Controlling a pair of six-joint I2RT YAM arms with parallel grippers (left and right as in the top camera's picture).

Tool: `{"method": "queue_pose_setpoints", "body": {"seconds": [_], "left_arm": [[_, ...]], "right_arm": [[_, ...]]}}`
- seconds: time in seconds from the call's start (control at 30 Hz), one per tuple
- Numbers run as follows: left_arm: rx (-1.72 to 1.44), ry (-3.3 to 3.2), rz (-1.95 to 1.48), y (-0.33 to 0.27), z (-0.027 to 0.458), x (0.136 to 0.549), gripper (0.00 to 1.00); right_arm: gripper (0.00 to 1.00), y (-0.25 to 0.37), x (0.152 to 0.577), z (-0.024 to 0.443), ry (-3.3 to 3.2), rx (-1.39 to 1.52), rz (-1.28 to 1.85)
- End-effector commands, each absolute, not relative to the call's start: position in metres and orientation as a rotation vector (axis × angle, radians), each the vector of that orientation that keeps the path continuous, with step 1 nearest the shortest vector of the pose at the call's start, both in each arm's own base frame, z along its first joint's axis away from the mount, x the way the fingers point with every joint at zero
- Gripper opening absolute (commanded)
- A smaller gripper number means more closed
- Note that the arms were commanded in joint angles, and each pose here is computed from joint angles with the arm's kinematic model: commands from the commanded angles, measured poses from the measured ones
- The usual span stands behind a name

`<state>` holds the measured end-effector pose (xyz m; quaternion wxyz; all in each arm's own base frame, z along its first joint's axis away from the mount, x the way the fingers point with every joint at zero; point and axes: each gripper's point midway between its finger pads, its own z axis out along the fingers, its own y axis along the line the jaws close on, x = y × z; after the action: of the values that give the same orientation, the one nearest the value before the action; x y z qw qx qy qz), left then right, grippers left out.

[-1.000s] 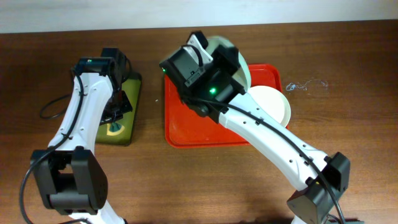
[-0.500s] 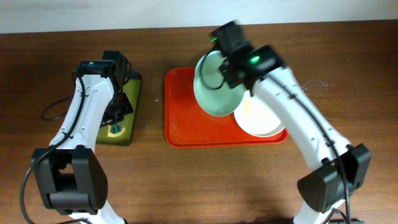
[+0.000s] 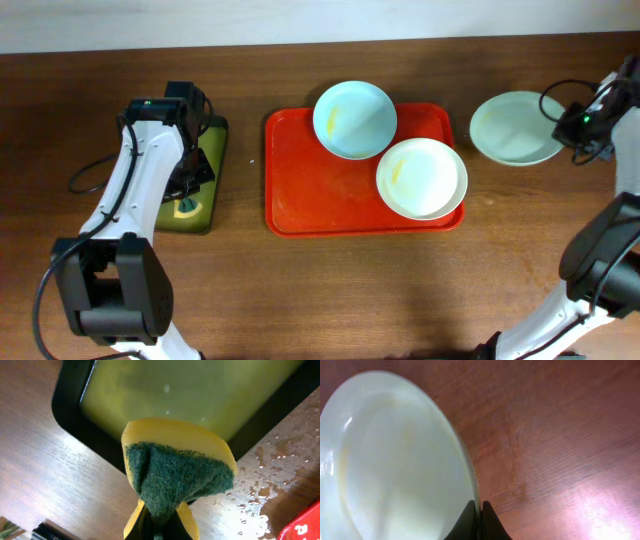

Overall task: Clean dirty plates on tray and stack at the side
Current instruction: 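Carry the pale green plate off the tray to the right side, then grasp the light blue plate rim with the right gripper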

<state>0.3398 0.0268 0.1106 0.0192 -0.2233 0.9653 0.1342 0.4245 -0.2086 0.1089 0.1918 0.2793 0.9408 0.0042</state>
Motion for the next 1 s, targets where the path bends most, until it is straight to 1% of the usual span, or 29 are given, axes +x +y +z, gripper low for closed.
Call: {"method": "queue_pose_setpoints", "body": {"seconds": [0.0, 0.03, 0.07, 0.1, 0.13, 0.17, 0.2, 0.23, 0.27, 0.3, 0.33, 0.4, 0.43, 0.47, 0.5, 0.57, 0.67, 0.7, 0.73, 0.8, 0.87, 0.9, 0.93, 0.97], "left_arm": [[-0.678, 2.973, 0.412, 0.028, 0.118, 0.34, 0.0], [-0.678, 2.977, 0.414, 0.028, 0.118, 0.339, 0.0], [-0.678, 2.978, 0.414, 0.028, 0.118, 0.339, 0.0], [-0.678, 2.978, 0.414, 0.028, 0.118, 0.339, 0.0], [-0.678, 2.978, 0.414, 0.028, 0.118, 0.339, 0.0], [-0.678, 2.978, 0.414, 0.028, 0.118, 0.339, 0.0], [-0.678, 2.978, 0.414, 0.028, 0.118, 0.339, 0.0], [-0.678, 2.979, 0.41, 0.027, 0.117, 0.339, 0.0], [-0.678, 2.978, 0.409, 0.027, 0.117, 0.339, 0.0], [-0.679, 2.979, 0.406, 0.027, 0.117, 0.339, 0.0], [-0.679, 2.981, 0.398, 0.026, 0.117, 0.339, 0.0], [-0.679, 2.981, 0.398, 0.026, 0.117, 0.339, 0.0], [-0.679, 2.981, 0.398, 0.026, 0.117, 0.339, 0.0], [-0.679, 2.981, 0.397, 0.026, 0.117, 0.339, 0.0], [-0.679, 2.981, 0.398, 0.026, 0.117, 0.339, 0.0], [-0.679, 2.983, 0.398, 0.026, 0.117, 0.339, 0.0], [-0.68, 2.98, 0.398, 0.026, 0.117, 0.339, 0.0], [-0.679, 2.979, 0.396, 0.026, 0.117, 0.34, 0.0], [-0.679, 2.975, 0.394, 0.026, 0.117, 0.341, 0.0], [-0.679, 2.974, 0.394, 0.026, 0.117, 0.341, 0.0], [-0.679, 2.972, 0.393, 0.026, 0.117, 0.342, 0.0], [-0.679, 2.971, 0.392, 0.026, 0.117, 0.342, 0.0], [-0.679, 2.972, 0.392, 0.026, 0.117, 0.342, 0.0], [-0.679, 2.972, 0.392, 0.026, 0.117, 0.342, 0.0]], "right_arm": [[0.16, -0.196, 0.428, 0.092, 2.661, 0.771, 0.041], [0.41, -0.196, 0.428, 0.092, 2.66, 0.771, 0.041], [0.38, -0.197, 0.428, 0.093, 2.658, 0.771, 0.04], [0.38, -0.198, 0.43, 0.098, 2.647, 0.768, 0.038], [0.41, -0.198, 0.433, 0.106, 2.636, 0.76, 0.04], [0.47, -0.191, 0.442, 0.12, 2.608, 0.731, 0.106], [0.5, -0.178, 0.452, 0.131, 2.579, 0.687, 0.205], [0.53, -0.151, 0.469, 0.148, 2.527, 0.599, 0.386], [0.54, -0.129, 0.48, 0.158, 2.486, 0.523, 0.51], [0.55, -0.089, 0.497, 0.173, 2.429, 0.383, 0.665], [0.56, -0.059, 0.507, 0.176, 2.425, 0.292, 0.669], [0.56, -0.019, 0.519, 0.17, 2.461, 0.179, 0.558], [0.57, -0.004, 0.523, 0.163, 2.489, 0.145, 0.459], [0.59, 0.016, 0.528, 0.148, 2.53, 0.041, 0.253], [0.59, 0.034, 0.53, 0.132, 2.556, -0.072, 0.116], [0.6, 0.062, 0.533, 0.097, 2.596, -0.197, -0.043], [0.59, 0.087, 0.537, 0.057, 2.629, -0.261, -0.024], [0.59, 0.093, 0.538, 0.05, 2.629, -0.272, 0.004], [0.63, 0.095, 0.54, 0.044, 2.63, -0.275, 0.014], [0.63, 0.104, 0.545, 0.032, 2.624, -0.291, 0.072], [0.54, 0.121, 0.545, 0.033, 2.606, -0.324, 0.202], [0.47, 0.128, 0.545, 0.035, 2.595, -0.336, 0.253], [0.44, 0.128, 0.545, 0.035, 2.597, -0.328, 0.257], [0.44, 0.128, 0.544, 0.034, 2.599, -0.328, 0.257]]}}
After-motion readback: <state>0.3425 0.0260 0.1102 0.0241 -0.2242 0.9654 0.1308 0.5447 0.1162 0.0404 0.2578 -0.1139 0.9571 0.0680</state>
